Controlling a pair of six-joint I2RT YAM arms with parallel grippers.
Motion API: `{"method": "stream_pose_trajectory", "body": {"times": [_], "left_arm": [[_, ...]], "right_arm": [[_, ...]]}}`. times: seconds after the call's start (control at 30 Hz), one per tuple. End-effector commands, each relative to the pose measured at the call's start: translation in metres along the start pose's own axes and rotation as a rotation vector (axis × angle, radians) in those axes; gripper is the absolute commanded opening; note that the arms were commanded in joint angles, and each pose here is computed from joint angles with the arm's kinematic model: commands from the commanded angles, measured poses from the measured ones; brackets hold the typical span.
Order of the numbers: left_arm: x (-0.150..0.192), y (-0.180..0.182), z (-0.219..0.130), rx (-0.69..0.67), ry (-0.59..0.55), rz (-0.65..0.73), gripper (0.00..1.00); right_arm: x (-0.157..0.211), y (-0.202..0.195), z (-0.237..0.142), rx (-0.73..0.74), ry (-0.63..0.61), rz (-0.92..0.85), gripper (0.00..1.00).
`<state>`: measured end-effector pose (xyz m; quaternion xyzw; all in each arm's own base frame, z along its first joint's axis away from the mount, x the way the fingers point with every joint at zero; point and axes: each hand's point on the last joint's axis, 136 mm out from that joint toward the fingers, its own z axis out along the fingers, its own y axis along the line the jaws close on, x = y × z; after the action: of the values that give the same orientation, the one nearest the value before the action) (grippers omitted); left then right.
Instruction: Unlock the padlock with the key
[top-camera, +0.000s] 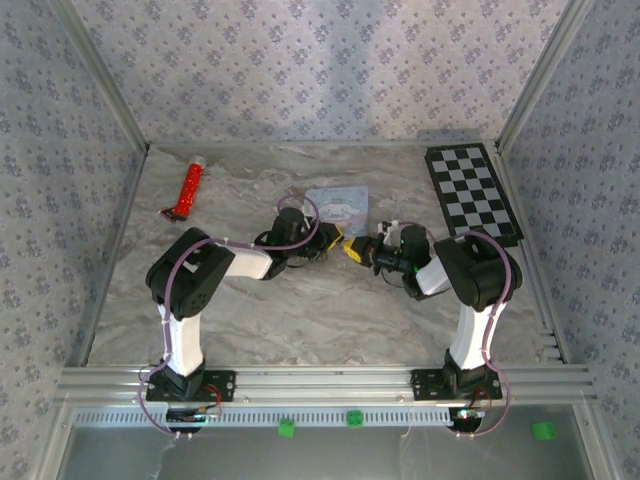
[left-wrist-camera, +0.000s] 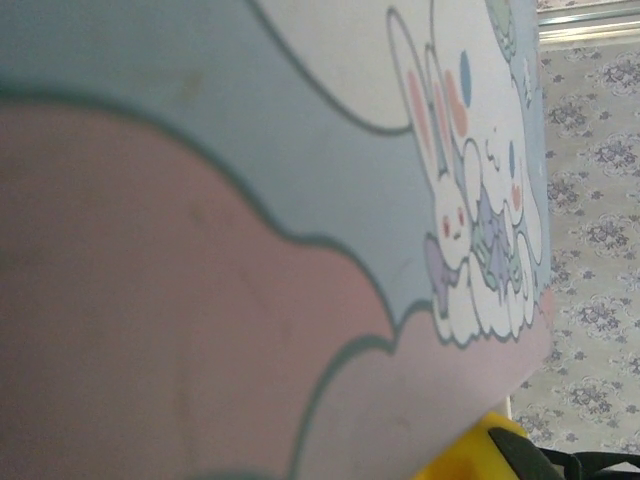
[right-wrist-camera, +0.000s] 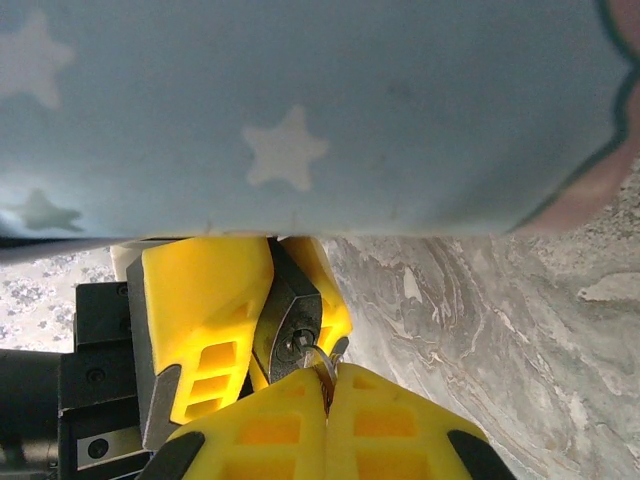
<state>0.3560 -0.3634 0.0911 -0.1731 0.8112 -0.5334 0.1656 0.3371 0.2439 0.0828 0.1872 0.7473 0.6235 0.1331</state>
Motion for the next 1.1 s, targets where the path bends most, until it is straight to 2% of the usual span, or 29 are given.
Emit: {"method": "stream_pose_trajectory", "body": {"times": [0.0,0.2,0.37,0.53,0.63,0.77,0.87,1.0,1.07], "left_arm": [[0.042,-0.033,-0.001,0.075,0.156,0.075,0.0],[0.043,-0.033,0.0,0.07,0.164,0.076,0.0],[0.043,-0.035,0.001,0.066,0.168,0.085,0.0],[0.035,-0.022,-0.003,-0.001,0.137,0.057,0.0],[0.027,-0.014,-0.009,-0.054,0.114,0.051,0.0],[0.019,-0.004,-0.016,-0.134,0.097,0.04,0.0],[0.016,-0.003,-0.019,-0.166,0.095,0.021,0.0],[0.016,-0.004,-0.023,-0.194,0.098,0.003,0.0],[0.014,-0.004,-0.026,-0.201,0.095,-0.01,0.0]], "right_arm": [[-0.015,0.025,0.002,-0.114,-0.016,-0.019,0.05],[-0.016,0.03,0.004,-0.119,0.002,-0.031,0.04],[-0.008,0.025,0.008,-0.059,0.026,-0.093,0.05],[-0.005,0.006,-0.001,0.058,0.026,-0.156,0.21],[-0.004,-0.001,-0.014,0.163,0.03,-0.236,0.34],[0.006,0.007,-0.027,0.35,0.061,-0.508,0.44],[0.013,0.02,-0.035,0.457,0.066,-0.76,0.46],[0.022,0.026,-0.039,0.505,0.043,-1.076,0.44],[0.027,0.029,-0.037,0.502,0.003,-1.168,0.44]]}}
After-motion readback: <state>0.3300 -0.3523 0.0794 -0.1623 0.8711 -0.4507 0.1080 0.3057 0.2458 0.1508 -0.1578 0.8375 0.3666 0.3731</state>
